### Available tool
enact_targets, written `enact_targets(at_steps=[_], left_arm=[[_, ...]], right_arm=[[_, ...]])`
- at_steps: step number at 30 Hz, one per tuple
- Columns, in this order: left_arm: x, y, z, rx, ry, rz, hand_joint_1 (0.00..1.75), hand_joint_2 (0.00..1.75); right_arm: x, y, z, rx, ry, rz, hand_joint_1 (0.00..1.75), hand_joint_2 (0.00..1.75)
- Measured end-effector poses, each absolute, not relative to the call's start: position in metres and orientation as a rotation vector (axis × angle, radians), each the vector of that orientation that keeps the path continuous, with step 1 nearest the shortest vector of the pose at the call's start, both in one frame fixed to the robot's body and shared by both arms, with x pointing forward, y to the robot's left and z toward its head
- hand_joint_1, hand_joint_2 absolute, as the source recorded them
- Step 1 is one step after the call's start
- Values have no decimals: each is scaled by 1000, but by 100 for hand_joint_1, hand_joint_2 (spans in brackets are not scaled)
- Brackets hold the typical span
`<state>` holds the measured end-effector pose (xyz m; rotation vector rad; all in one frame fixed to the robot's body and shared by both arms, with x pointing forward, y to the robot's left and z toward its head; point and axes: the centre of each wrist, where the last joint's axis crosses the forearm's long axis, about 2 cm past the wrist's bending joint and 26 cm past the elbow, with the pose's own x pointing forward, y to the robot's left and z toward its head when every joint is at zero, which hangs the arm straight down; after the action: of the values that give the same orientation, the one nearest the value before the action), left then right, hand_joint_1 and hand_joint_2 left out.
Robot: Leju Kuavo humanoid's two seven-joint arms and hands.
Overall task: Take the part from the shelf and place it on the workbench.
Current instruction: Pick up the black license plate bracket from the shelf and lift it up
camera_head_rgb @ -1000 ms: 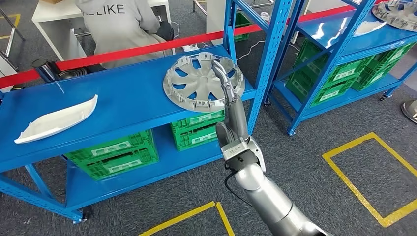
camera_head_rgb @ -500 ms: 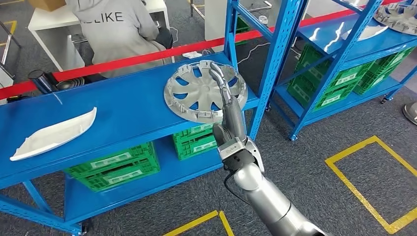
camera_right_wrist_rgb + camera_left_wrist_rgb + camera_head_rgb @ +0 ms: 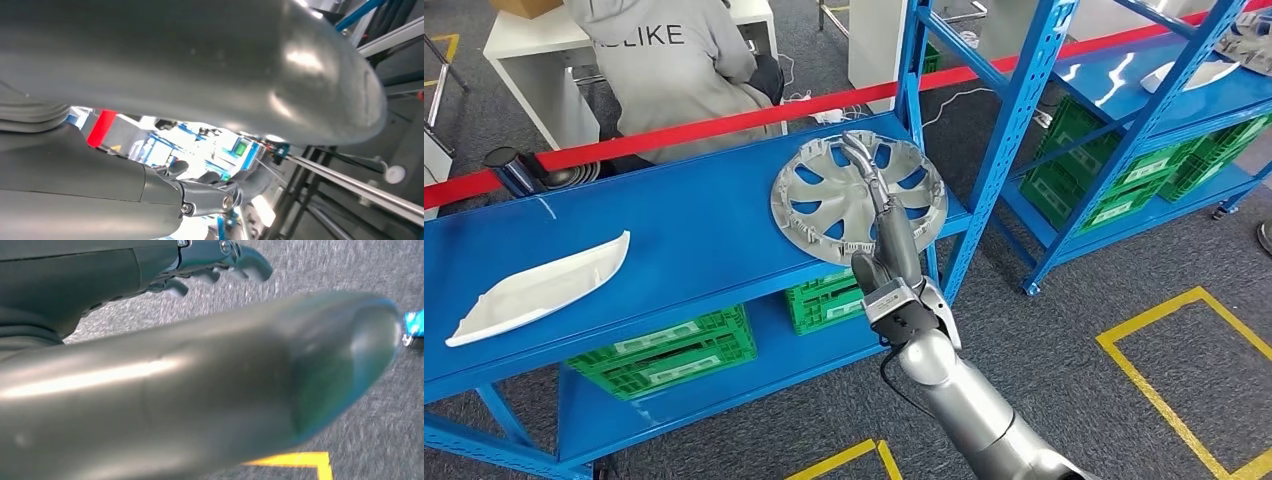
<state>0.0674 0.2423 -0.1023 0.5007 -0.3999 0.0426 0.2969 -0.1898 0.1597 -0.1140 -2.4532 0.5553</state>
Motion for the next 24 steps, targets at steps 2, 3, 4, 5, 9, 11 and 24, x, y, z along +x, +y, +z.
enact_targets(at_steps=[2,3,4,5,9,11,24], left_arm=[[68,241,-102,499,-401,43,0,0],[68,241,-102,498,-402,44,0,0],[69,241,-102,497,-404,45,0,0],[69,241,-102,497,-405,47,0,0],[70,240,-102,490,-404,53,0,0],[70,240,-102,486,-407,53,0,0],[71,232,-101,479,-402,44,0,0]], right_arm=[[297,-190,159,-113,-2450,565,0,0],[298,-190,159,-112,-2449,569,0,0],[298,-190,159,-113,-2447,576,0,0],[298,-189,159,-122,-2447,589,0,0],[306,-189,163,-283,-2447,694,0,0],[313,-189,166,-378,-2450,729,0,0],[354,-189,181,-563,-2403,847,0,175]])
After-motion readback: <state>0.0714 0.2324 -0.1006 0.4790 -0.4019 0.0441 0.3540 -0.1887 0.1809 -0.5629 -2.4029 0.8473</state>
